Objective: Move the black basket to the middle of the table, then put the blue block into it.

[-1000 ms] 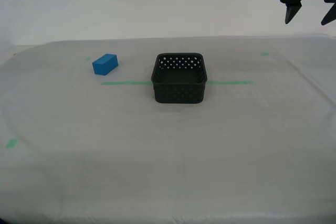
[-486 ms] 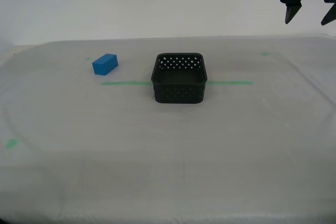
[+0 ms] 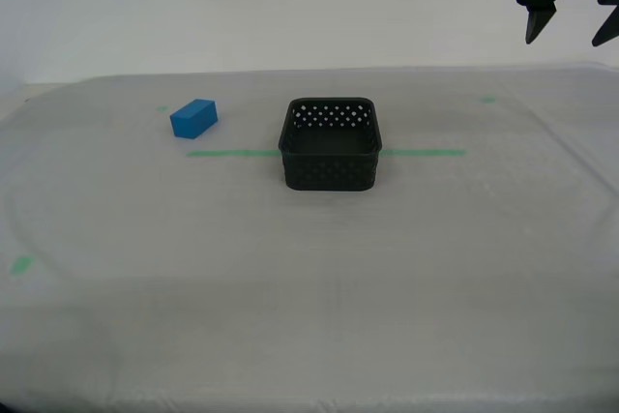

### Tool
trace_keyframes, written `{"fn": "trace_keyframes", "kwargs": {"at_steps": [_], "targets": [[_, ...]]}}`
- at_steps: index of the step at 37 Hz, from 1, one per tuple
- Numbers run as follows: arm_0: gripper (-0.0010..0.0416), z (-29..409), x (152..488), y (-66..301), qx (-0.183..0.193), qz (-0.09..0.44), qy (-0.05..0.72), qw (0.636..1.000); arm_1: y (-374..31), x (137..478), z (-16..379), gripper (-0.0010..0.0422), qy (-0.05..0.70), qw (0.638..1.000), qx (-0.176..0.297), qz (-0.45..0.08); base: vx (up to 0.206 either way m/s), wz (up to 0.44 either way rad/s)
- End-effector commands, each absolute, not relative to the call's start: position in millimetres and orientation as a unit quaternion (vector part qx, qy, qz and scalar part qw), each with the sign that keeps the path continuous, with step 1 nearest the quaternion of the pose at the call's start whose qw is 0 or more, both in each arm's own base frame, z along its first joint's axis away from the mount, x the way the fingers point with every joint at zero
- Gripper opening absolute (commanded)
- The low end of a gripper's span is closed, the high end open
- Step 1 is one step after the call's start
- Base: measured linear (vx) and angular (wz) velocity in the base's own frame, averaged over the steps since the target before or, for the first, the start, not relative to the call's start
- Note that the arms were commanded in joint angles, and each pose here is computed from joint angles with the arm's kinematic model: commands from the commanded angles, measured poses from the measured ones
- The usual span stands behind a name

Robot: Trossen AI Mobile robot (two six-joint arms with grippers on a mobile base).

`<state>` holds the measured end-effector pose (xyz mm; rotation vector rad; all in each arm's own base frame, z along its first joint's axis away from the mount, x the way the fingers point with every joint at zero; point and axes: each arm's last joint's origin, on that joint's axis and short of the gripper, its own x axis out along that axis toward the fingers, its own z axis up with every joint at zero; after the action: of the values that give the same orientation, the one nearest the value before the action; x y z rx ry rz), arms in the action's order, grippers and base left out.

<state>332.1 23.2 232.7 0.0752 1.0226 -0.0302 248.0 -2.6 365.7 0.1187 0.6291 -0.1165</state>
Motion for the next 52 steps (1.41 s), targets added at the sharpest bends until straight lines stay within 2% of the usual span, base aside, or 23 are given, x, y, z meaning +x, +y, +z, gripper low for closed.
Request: {"fn": "trace_keyframes", "kwargs": {"at_steps": [1, 33, 52], "targets": [[0.0399, 233, 332, 23, 0.036, -0.014, 0.488, 0.872, -3, 256, 368, 0.0000, 0.326, 0.941, 0.060, -0.062, 0.000, 0.000], [0.0398, 233, 332, 24, 0.036, -0.014, 0.488, 0.872, -8, 335, 370, 0.0000, 0.426, 0.898, 0.068, -0.086, 0.000, 0.000], [0.0398, 233, 332, 24, 0.036, -0.014, 0.488, 0.872, -29, 378, 357, 0.0000, 0.475, 0.869, 0.081, -0.116, 0.000, 0.000]]}}
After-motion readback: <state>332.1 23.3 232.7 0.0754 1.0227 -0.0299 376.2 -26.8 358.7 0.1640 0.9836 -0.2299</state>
